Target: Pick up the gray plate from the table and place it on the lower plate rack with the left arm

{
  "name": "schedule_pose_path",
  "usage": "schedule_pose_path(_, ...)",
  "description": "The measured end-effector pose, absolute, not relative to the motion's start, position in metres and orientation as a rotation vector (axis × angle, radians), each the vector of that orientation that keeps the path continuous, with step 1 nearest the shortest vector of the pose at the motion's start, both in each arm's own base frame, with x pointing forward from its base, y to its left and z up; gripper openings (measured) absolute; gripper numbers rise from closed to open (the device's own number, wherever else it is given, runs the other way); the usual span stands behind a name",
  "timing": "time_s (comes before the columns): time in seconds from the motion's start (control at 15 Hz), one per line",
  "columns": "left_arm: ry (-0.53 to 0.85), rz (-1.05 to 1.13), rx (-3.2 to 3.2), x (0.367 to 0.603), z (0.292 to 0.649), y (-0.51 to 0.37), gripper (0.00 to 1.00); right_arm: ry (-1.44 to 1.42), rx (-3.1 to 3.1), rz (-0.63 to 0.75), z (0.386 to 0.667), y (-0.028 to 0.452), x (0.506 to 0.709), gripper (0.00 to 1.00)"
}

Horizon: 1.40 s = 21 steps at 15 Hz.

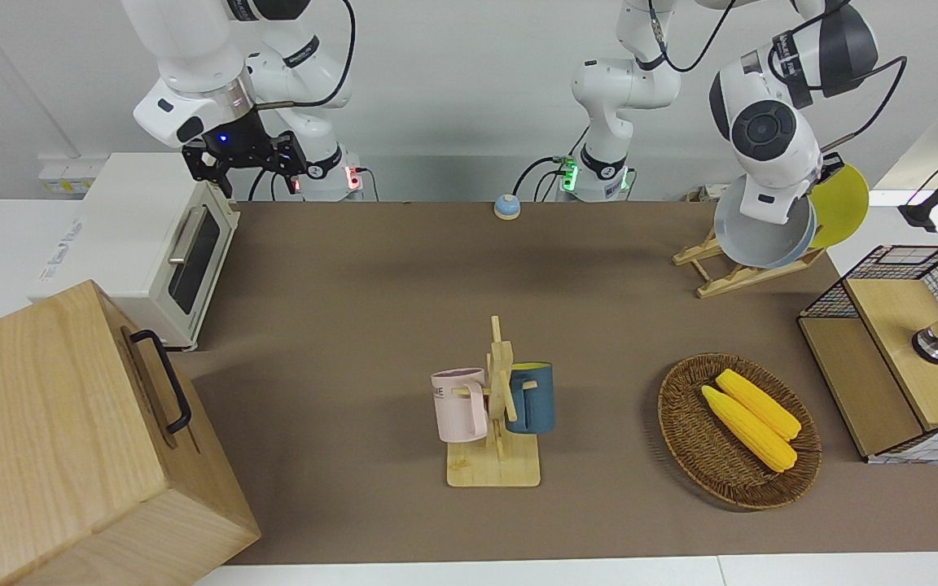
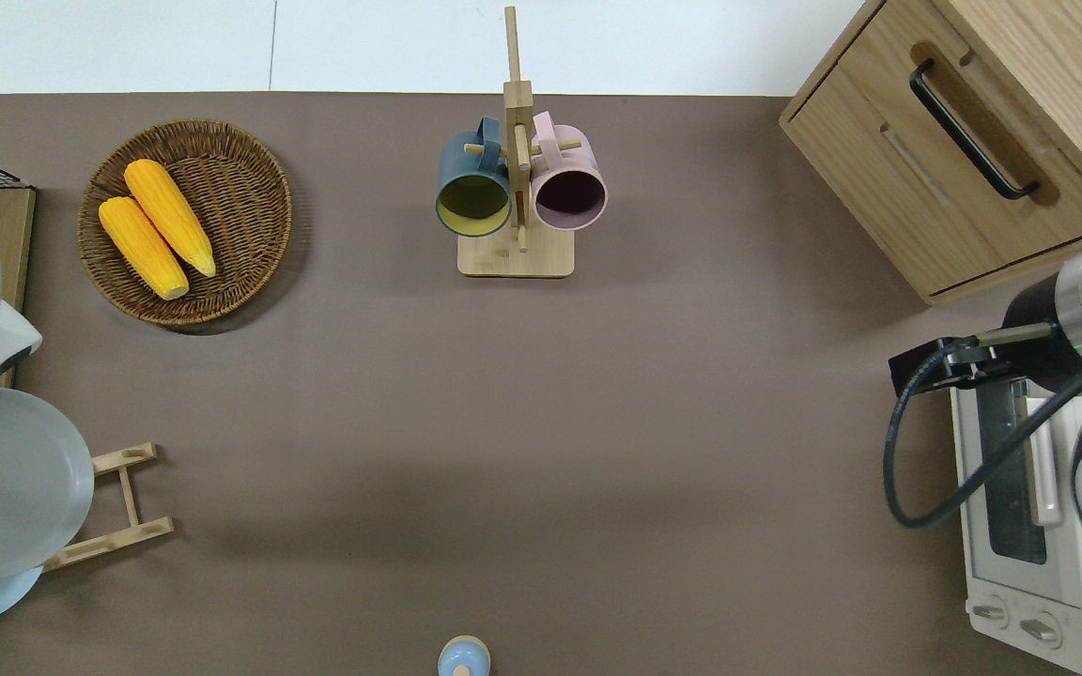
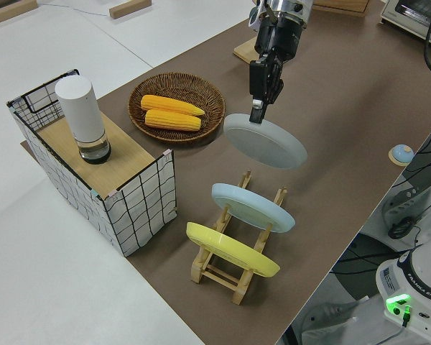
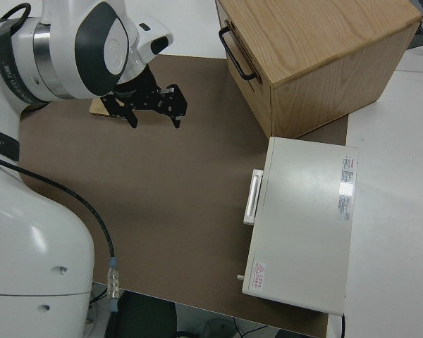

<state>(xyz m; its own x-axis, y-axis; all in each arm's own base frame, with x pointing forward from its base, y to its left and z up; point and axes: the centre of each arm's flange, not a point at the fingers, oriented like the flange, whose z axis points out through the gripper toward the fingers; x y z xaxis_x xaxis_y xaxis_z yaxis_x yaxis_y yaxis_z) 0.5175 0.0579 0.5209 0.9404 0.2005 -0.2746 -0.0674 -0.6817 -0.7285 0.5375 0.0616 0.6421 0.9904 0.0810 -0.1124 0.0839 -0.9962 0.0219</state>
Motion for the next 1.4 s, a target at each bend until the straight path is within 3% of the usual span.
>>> schedule_pose_path(0.53,-0.15,0.415,-2.226,0.513,0.47,0.056,0.03,0.129,3.108,-0.174,0.642,0.062,0.537,0.99)
schedule_pose_path(1.4,-0.201,0.353,-2.205,0.495,0.424,0.042,0.03,0.129,3.108,-0.174,0.642,0.062,0.537,0.99)
